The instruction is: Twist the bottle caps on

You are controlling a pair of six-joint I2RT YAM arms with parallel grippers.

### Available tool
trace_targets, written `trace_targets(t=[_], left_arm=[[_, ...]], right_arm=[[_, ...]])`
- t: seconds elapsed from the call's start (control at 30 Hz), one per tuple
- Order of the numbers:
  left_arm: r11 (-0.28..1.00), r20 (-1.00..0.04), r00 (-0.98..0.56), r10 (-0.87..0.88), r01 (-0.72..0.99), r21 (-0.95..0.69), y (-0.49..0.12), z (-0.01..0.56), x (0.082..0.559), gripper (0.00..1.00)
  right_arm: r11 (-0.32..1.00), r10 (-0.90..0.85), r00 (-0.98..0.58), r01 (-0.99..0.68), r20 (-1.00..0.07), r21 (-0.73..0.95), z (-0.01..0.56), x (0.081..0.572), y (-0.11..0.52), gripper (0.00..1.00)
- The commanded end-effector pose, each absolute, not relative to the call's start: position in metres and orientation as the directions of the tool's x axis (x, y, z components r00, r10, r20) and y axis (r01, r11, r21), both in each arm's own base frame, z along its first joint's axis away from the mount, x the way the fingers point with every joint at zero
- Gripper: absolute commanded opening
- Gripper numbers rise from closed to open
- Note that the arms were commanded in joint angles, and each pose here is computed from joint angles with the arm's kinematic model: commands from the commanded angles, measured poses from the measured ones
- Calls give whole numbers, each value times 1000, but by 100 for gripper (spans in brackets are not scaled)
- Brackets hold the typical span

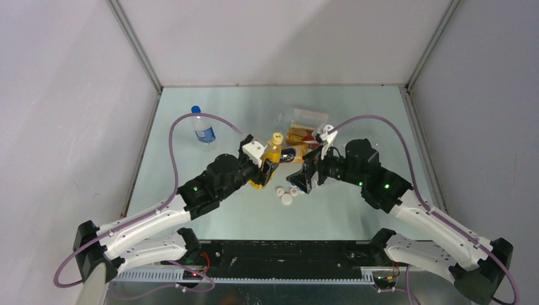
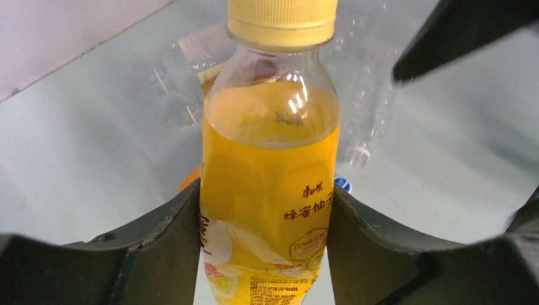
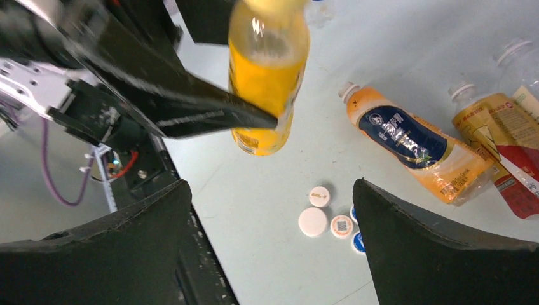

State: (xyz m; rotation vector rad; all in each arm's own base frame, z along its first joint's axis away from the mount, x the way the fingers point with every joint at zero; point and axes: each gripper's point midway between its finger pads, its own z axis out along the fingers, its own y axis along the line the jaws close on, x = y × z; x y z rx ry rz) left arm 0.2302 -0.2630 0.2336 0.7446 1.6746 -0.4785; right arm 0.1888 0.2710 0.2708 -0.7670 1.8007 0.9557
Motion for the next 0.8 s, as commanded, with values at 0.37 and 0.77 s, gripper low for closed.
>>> trace_targets(t=[0.37,0.77], left_arm=[[669,-930,-145,-338,658,-346,-288,359,238,2],[607,-890,-220,-400,664,-437,-294,364,229,6]], right_arm=[[565,57,-94,-818,-994,109,259,227,319,99],[608,32,-54,-791,-998,62,251,239,325,54]])
